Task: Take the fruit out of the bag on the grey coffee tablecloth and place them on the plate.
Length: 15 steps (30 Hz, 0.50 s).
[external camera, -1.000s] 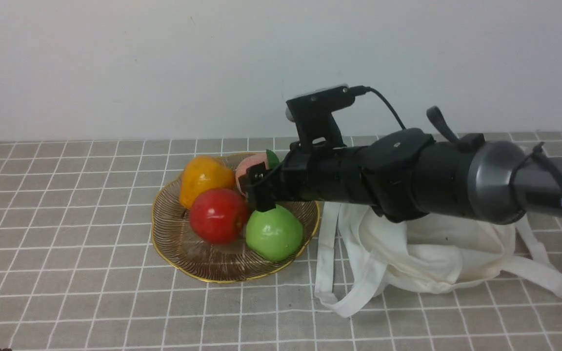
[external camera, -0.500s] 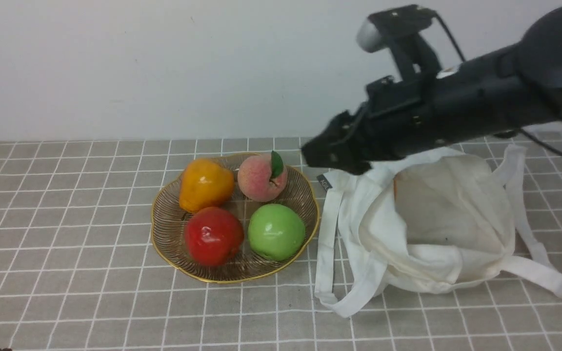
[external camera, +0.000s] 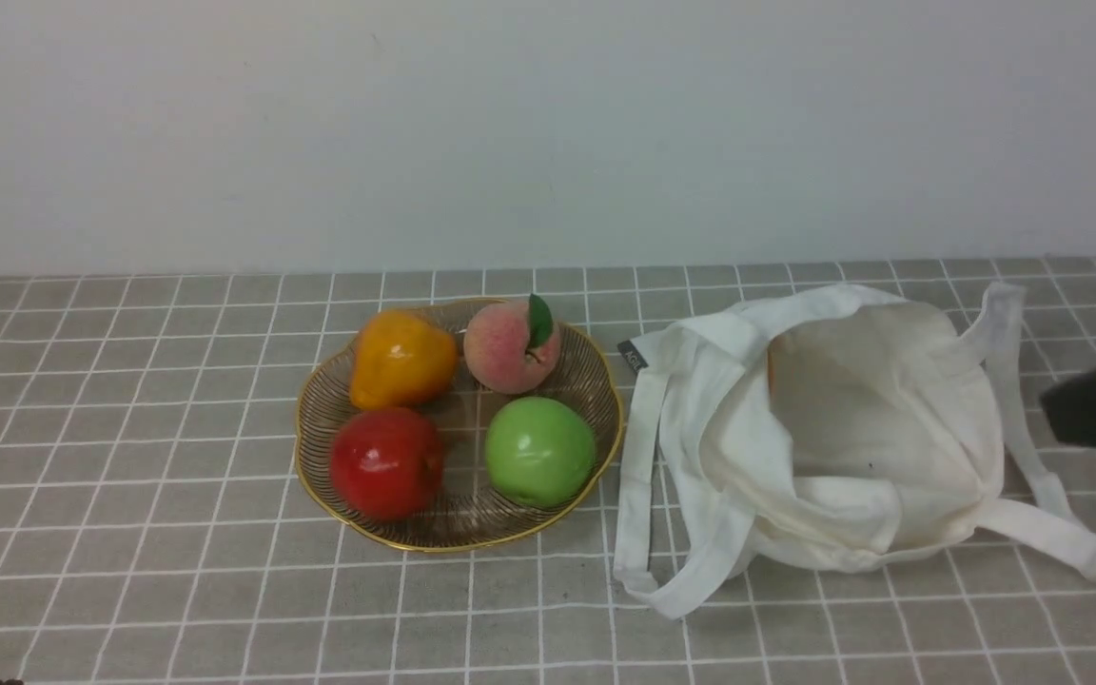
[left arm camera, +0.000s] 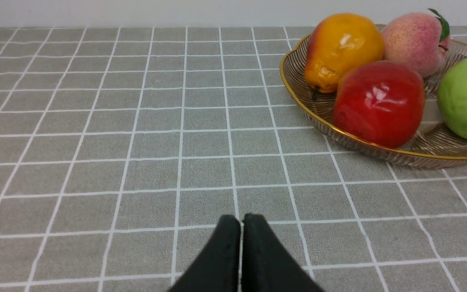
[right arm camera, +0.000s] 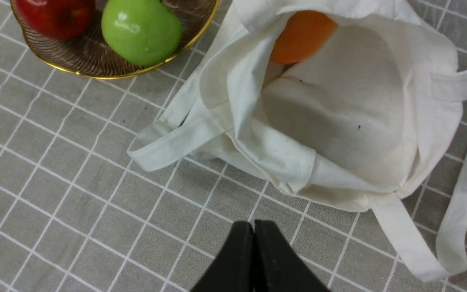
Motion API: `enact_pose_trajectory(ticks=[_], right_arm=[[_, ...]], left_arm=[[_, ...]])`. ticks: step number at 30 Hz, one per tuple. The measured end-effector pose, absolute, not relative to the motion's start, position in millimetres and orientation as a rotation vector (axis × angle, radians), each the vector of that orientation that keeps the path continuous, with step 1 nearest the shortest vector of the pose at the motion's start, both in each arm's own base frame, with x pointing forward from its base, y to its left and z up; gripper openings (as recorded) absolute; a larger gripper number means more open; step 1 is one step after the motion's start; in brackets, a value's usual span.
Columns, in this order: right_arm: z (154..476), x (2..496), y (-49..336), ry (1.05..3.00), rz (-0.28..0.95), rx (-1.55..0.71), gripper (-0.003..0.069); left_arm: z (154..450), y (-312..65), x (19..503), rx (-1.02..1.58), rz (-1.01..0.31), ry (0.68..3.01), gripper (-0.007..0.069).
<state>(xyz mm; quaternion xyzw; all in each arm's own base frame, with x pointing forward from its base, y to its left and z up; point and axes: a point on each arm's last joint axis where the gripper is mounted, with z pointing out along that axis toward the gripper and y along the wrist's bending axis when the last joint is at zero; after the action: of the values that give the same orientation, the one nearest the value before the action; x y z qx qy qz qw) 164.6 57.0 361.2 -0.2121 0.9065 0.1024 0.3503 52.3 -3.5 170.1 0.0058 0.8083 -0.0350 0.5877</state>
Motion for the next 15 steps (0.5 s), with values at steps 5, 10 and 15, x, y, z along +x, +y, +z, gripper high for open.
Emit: enact_pose_trajectory(ticks=[5,10,15], right_arm=[[329,120,43,2.095,0.245,-0.433,-0.0013],[279,93,28,1.799,0.200,-0.294,-0.0013],[259,80,22,1.664,0.183,-0.242,-0.0014]], left_arm=[[170,-3,52,0.013,-0.082,1.883,-0.0008],[170,-3,52,0.013,-0.082,1.883,-0.0008],[170,-3,52,0.013,-0.082,1.883,-0.0008]])
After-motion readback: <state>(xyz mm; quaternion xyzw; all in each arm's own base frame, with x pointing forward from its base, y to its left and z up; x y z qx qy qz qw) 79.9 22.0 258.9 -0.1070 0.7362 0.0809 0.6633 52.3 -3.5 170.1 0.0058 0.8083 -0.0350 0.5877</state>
